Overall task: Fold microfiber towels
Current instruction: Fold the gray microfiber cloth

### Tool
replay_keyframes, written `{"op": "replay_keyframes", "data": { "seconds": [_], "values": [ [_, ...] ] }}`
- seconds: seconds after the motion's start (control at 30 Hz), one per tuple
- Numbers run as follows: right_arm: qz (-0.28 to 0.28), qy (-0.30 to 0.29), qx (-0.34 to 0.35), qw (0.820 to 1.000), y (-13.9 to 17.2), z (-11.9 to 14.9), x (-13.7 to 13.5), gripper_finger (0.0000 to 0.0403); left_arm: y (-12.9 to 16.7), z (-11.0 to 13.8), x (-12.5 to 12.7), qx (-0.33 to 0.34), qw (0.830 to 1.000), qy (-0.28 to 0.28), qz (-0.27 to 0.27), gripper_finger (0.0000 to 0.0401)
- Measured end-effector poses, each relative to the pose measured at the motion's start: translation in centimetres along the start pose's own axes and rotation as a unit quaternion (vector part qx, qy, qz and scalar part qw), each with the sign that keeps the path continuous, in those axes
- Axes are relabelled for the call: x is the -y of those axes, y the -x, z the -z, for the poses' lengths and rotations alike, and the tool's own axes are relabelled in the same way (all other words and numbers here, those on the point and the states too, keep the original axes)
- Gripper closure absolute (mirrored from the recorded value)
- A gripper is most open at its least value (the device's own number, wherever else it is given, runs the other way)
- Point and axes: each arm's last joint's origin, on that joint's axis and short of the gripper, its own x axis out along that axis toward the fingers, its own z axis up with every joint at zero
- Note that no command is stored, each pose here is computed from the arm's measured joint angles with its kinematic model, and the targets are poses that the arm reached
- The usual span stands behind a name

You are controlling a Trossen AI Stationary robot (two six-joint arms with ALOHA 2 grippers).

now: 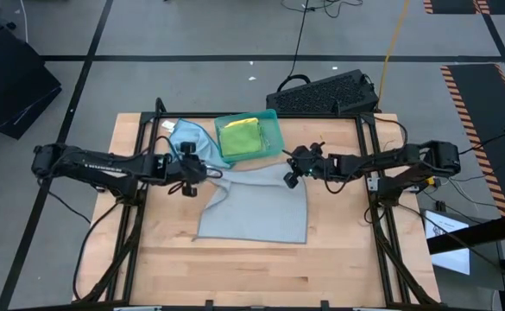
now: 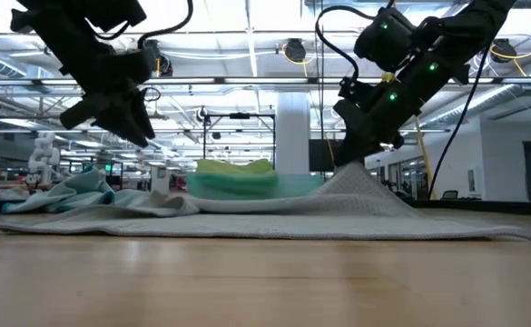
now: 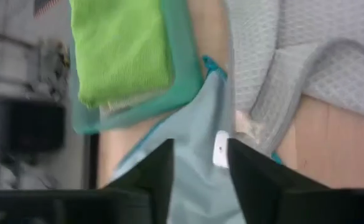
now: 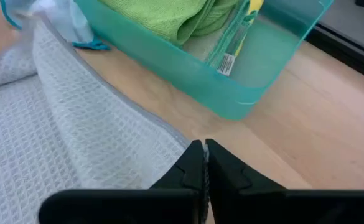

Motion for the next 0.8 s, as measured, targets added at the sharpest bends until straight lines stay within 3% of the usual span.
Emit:
{"op": "replay_keyframes", "data": {
  "seconds": [0.13, 0.23, 0.33, 0.47, 0.63, 0.73, 0.8],
  "values": [
    [0.001, 0.002, 0.000, 1.000, 0.0, 0.0, 0.0, 0.0399, -0.4, 0.4, -0.6, -0.010, 0.992, 0.124, 0.012, 0.0197],
    [0.001, 0.007, 0.000, 1.000, 0.0, 0.0, 0.0, 0.0399, -0.7, 0.8, -0.9, -0.015, 0.976, 0.209, 0.055, 0.0179],
    [0.001, 0.015, 0.001, 1.000, 0.0, 0.0, 0.0, 0.0399, -1.4, 1.6, -0.6, -0.023, 0.964, 0.245, 0.101, 0.0176],
    [0.000, 0.024, 0.001, 1.000, 0.0, 0.0, 0.0, 0.0399, -2.7, 3.1, -0.5, -0.027, 0.949, 0.297, 0.105, 0.0176],
    [0.000, 0.024, 0.001, 1.000, 0.0, 0.0, 0.0, 0.0399, -4.0, 4.6, -0.5, -0.056, 0.910, 0.387, 0.138, 0.0176],
    [-0.001, 0.025, 0.000, 1.000, 0.0, 0.0, 0.0, 0.0399, -5.1, 5.0, -0.7, -0.080, 0.877, 0.445, 0.161, 0.0183],
    [-0.002, 0.025, 0.001, 1.000, 0.0, 0.0, 0.0, 0.0399, -5.9, 5.0, -0.9, -0.079, 0.866, 0.463, 0.173, 0.0195]
  ]
}}
